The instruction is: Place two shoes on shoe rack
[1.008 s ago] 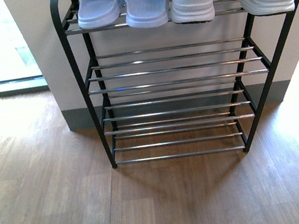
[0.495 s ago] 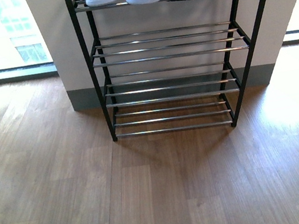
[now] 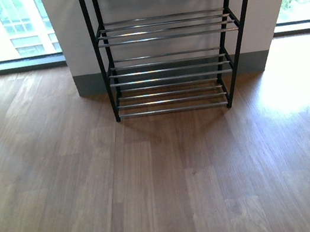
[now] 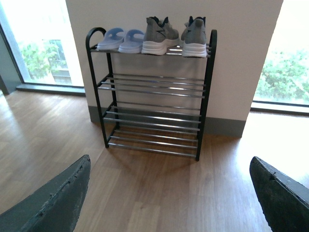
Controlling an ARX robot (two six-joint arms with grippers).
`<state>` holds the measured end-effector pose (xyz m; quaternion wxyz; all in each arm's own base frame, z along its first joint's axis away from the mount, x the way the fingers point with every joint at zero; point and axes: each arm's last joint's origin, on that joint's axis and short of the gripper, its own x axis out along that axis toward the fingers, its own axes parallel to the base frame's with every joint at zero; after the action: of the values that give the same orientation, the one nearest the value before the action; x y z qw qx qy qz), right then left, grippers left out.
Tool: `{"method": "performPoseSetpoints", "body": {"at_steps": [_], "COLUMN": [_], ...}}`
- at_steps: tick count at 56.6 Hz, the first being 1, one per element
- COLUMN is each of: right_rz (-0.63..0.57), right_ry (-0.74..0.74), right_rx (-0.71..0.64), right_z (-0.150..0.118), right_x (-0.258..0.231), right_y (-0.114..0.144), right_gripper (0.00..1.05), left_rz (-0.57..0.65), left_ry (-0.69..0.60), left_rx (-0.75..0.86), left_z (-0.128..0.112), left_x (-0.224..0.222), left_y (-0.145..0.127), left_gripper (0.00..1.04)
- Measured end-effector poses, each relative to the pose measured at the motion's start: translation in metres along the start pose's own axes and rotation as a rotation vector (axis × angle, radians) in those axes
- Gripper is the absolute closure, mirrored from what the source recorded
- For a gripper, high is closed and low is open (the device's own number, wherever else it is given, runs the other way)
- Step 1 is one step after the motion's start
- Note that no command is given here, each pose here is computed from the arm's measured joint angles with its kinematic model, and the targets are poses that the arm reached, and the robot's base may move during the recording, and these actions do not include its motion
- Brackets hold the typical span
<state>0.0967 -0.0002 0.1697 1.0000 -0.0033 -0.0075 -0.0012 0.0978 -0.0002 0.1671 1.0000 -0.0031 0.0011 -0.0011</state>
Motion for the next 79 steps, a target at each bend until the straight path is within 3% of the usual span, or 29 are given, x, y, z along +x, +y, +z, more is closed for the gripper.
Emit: {"method": "performPoseSetpoints", "body": {"at_steps": [79], "right_rz": [0.000], "right_ry": [0.000], "right_rx": [0.001], "right_z": [0.0000], "right_x": [0.0000], "right_y": [0.0000], "right_gripper": [0.09], "left_rz": [0.000], "left_ry": [0.000], "left_rx": [0.000], "left_z": [0.0000], "left_x": [0.0000], "left_y": [0.0000], "left_gripper": [0.09]}}
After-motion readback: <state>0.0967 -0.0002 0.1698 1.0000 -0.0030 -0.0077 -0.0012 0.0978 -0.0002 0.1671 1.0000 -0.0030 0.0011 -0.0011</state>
